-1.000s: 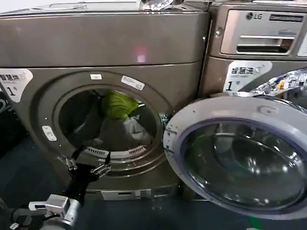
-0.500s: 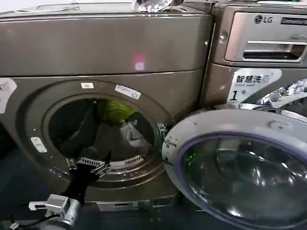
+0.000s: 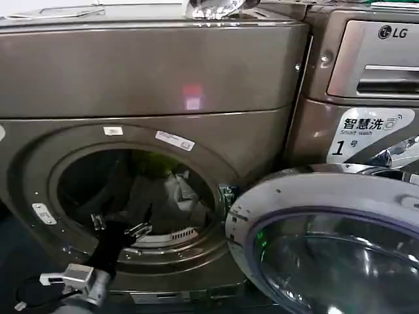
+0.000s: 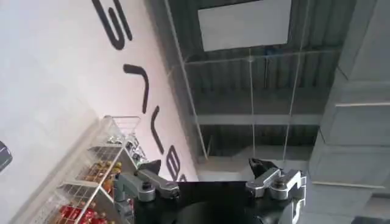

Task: Grasp the clothes from the dryer.

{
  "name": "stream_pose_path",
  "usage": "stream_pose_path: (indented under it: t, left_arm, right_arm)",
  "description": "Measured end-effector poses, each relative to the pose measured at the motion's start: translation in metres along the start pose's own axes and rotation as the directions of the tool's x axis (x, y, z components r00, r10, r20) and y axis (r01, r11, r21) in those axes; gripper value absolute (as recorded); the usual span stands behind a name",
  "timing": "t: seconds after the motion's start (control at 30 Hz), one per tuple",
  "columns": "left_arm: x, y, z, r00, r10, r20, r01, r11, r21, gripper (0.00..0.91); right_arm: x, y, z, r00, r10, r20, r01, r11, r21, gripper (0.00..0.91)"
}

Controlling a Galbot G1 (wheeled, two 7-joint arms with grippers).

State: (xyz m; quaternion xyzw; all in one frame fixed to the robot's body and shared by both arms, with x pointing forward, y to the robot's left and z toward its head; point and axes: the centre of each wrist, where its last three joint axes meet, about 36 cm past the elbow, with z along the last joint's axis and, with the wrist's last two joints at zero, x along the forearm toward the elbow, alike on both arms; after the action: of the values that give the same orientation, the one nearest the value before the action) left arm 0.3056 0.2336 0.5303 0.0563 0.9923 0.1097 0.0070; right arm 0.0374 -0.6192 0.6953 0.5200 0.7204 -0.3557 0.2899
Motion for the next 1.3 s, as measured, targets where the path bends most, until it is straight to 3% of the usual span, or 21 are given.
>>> stream_pose_path:
  t: [0.57,1.3]
  left_arm:
    - [-0.046,-0.003,0.011,0.999,0.030,-0.016,-0.030,0.999,0.033,0.907]
    - [-0.223,-0.001,0.012,0.999,0.031,-0.022,-0.031,0.999,0.027,0.907]
  right_arm:
    - [0.013,-0.005,-0.021,1.000,-0.020,0.023,0.020,1.000,0.022,0.907]
    - [0.020,-0.027,-0.035,0.999,0.010,0.052,-0.012,0.999,0.040,0.907]
